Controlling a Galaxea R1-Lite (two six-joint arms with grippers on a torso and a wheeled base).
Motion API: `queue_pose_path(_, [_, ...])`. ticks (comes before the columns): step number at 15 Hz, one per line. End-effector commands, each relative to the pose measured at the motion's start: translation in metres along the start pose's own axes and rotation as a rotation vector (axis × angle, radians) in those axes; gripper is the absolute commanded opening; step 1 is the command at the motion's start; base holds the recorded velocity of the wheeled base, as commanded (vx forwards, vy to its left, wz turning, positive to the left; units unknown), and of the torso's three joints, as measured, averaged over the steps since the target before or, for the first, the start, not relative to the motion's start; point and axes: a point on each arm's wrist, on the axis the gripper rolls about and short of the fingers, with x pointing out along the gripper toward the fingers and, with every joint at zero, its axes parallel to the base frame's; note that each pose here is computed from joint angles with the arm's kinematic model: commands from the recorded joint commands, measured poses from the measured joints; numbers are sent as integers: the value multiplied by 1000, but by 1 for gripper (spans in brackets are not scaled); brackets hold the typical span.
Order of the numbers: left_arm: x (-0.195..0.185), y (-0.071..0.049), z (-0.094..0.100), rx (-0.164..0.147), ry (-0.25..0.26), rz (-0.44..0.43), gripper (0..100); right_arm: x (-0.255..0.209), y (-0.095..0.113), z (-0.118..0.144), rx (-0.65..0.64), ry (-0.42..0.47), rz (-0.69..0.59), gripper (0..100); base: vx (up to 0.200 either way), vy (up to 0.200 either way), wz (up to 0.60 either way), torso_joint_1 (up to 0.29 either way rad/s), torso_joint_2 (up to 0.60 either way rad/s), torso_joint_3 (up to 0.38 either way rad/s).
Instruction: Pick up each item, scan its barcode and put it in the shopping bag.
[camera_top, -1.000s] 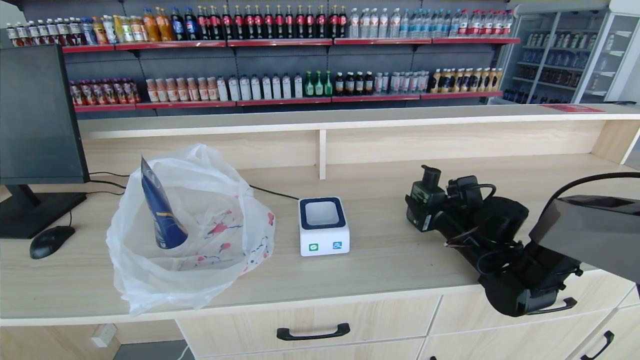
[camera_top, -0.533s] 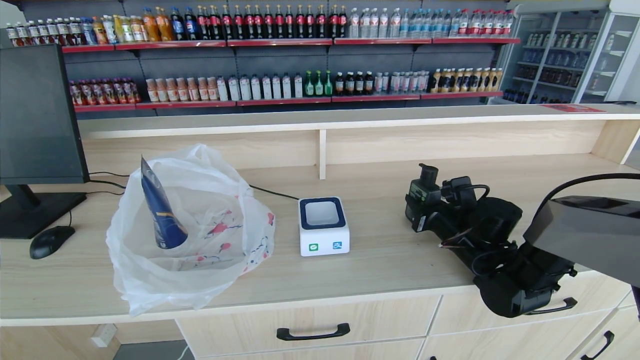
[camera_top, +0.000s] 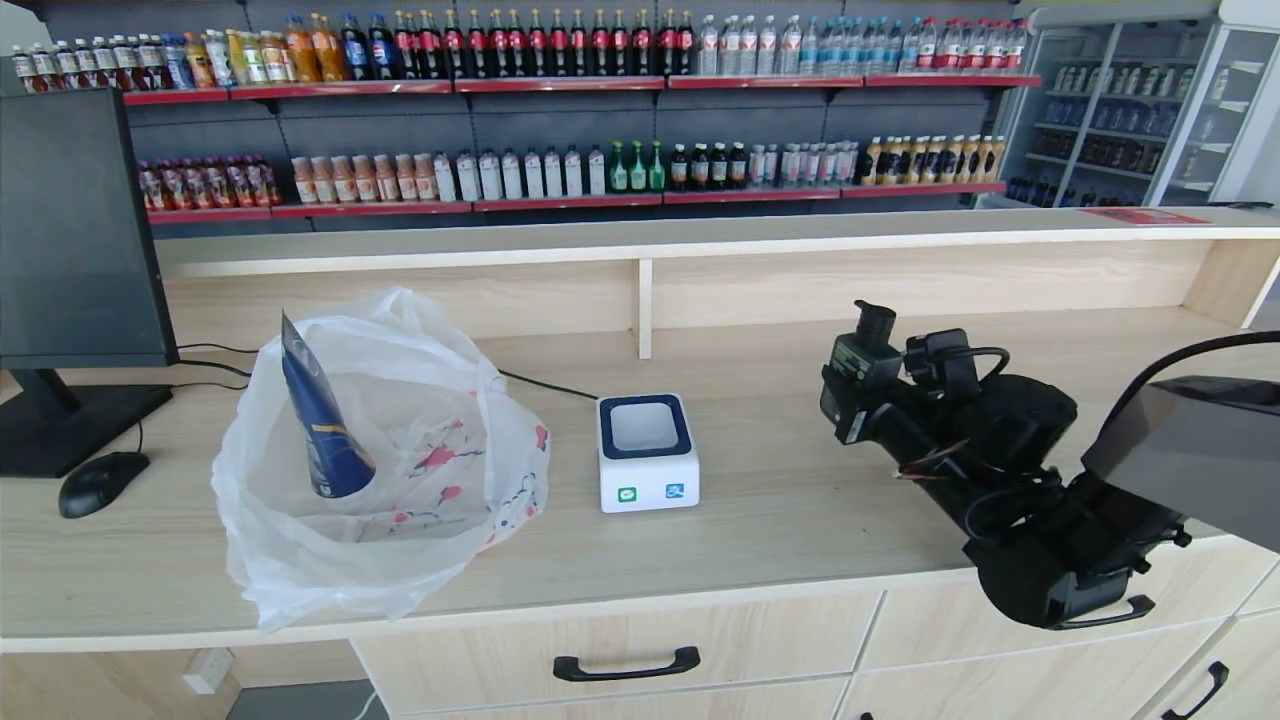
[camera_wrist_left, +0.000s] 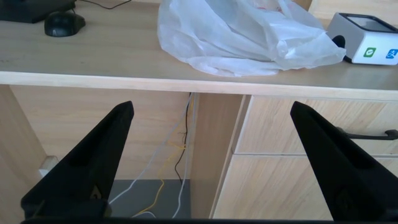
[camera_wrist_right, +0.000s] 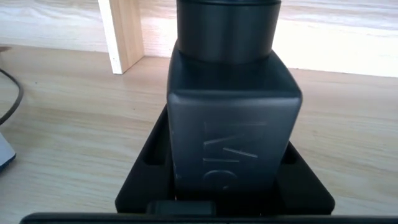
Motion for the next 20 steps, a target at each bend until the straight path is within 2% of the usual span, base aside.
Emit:
queue_pose_path(1, [0, 0, 0, 0, 0, 1, 100, -10, 0, 25, 3, -48, 3, 0, 0, 0, 0, 0, 0, 0])
queue_pose_path(4, [0, 0, 0, 0, 2, 1, 100, -29, 1, 53, 55, -91, 14, 0, 0, 0, 0, 0, 0, 0])
queue_pose_path(6, [0, 0, 0, 0, 2, 1, 100, -59, 4, 61, 82, -55, 26, 0, 0, 0, 0, 0, 0, 0])
queue_pose_path(10, [0, 0, 0, 1, 0, 1, 100, -106, 31, 84, 118, -61, 129, 0, 0, 0, 0, 0, 0, 0])
queue_pose_path(14, [0, 0, 0, 0, 0, 1, 100, -149, 38, 91, 128, -38, 182, 0, 0, 0, 0, 0, 0, 0])
queue_pose_path(20, [0, 0, 0, -2, 2, 1, 100, -170, 47, 107, 161, -95, 244, 0, 0, 0, 0, 0, 0, 0])
